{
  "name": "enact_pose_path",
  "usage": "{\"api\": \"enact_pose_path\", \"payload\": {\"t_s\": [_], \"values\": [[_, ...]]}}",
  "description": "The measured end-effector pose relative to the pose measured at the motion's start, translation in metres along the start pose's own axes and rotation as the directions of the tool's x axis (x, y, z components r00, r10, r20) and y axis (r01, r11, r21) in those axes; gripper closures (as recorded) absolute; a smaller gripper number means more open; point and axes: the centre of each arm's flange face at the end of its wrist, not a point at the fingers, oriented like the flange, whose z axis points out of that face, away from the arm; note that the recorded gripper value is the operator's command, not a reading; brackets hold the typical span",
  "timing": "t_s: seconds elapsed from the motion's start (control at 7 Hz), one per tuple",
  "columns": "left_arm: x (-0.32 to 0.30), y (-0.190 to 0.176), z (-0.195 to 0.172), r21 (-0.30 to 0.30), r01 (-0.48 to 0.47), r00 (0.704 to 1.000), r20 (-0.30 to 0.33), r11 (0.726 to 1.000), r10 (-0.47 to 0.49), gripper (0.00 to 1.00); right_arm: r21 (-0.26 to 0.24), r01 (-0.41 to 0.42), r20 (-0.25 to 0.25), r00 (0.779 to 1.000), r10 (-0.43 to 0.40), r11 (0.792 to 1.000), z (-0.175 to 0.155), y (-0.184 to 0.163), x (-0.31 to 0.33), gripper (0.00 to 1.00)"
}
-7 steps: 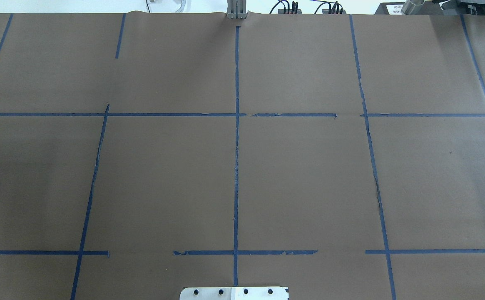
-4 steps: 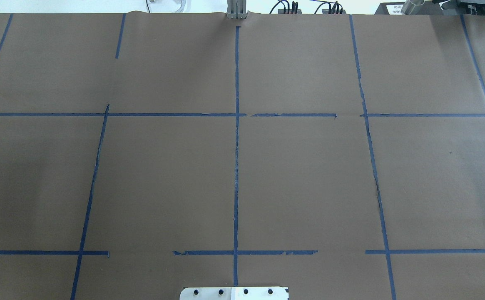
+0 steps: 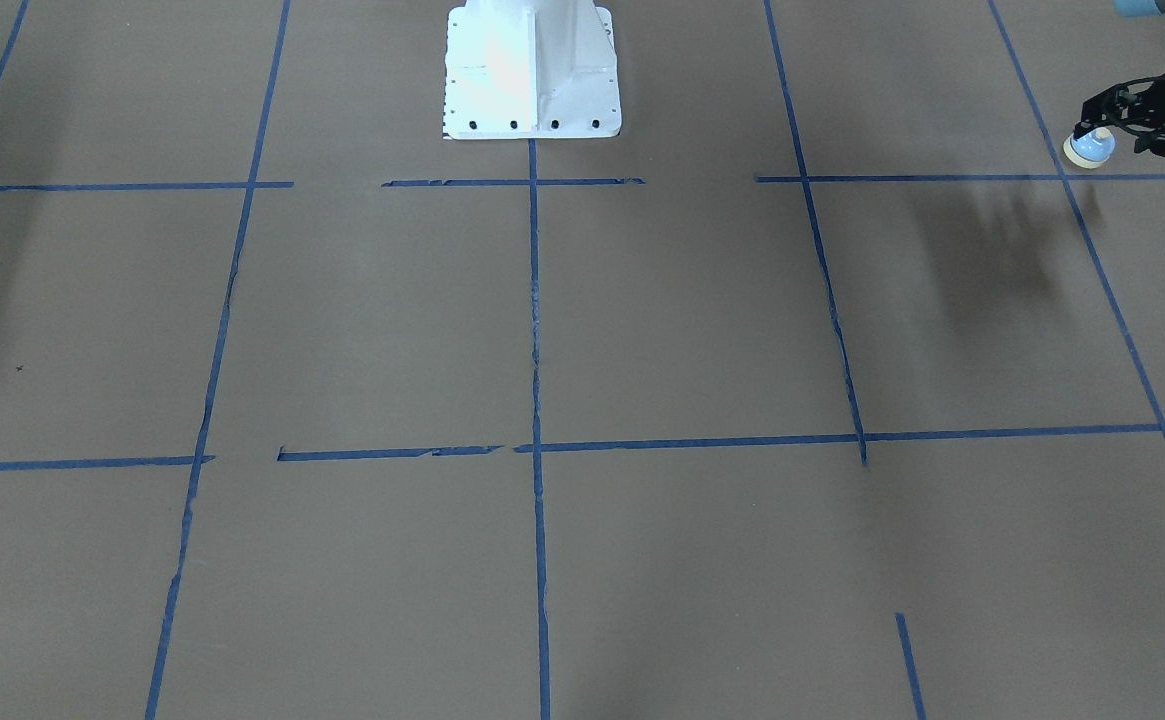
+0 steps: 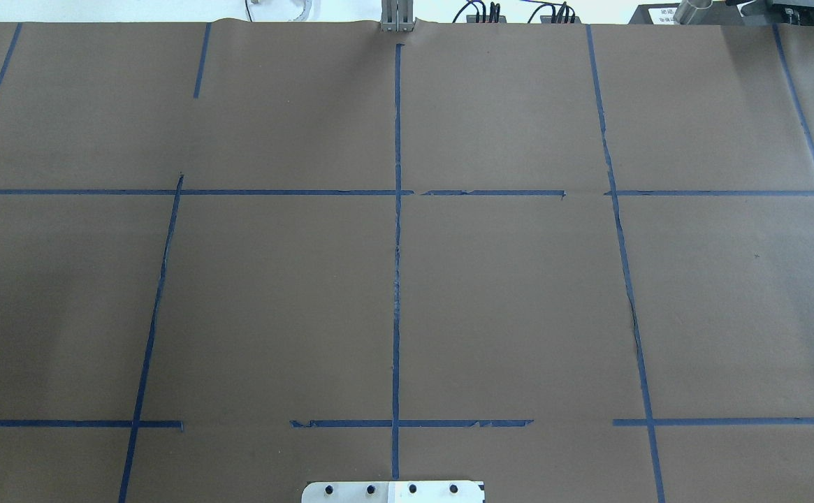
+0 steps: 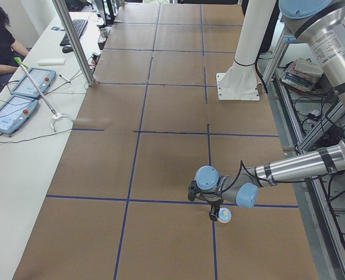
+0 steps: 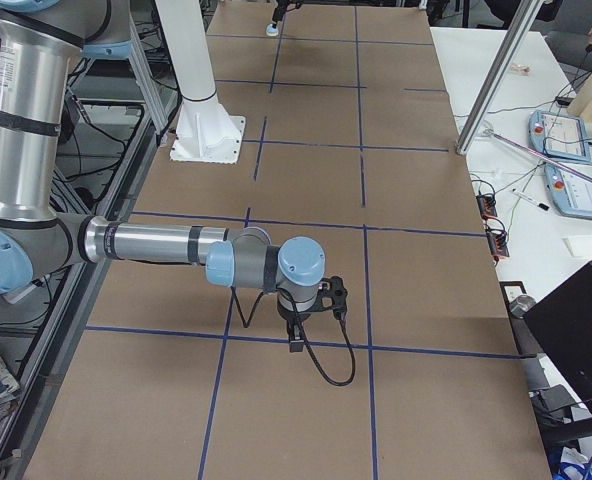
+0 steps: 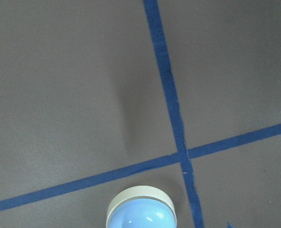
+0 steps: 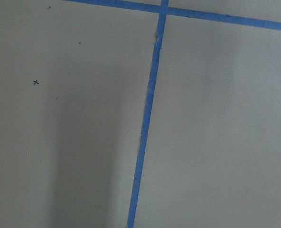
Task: Place and press bell with both arms
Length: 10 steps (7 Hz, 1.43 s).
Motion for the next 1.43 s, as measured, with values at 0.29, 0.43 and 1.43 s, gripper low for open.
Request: {"api": "enact_pose_path", "payload": {"t_s": [0.29, 0.43, 1.43], "values": [[-0.014, 0.01, 0.023, -0.019, -0.005, 0.999, 0.034, 1.0, 0.005, 0.0, 0.0, 0.0, 0.0, 1.0, 0.0, 1.0, 0.0, 0.0, 0.0, 0.0], [-0.018, 0.013, 0.029, -0.027, -0.007, 0.999, 0.043, 1.0, 0.008, 0.0, 0.0, 0.0, -0.001, 1.0, 0.0, 1.0, 0.0, 0.0, 0.0, 0.0], [-0.003, 0.009, 0.047, -0.086, -0.001, 0.999, 0.044, 0.996, 0.005, 0.47, 0.0, 0.002, -0.001, 1.0, -0.002, 1.0, 0.0, 0.0, 0.0, 0.0]]}}
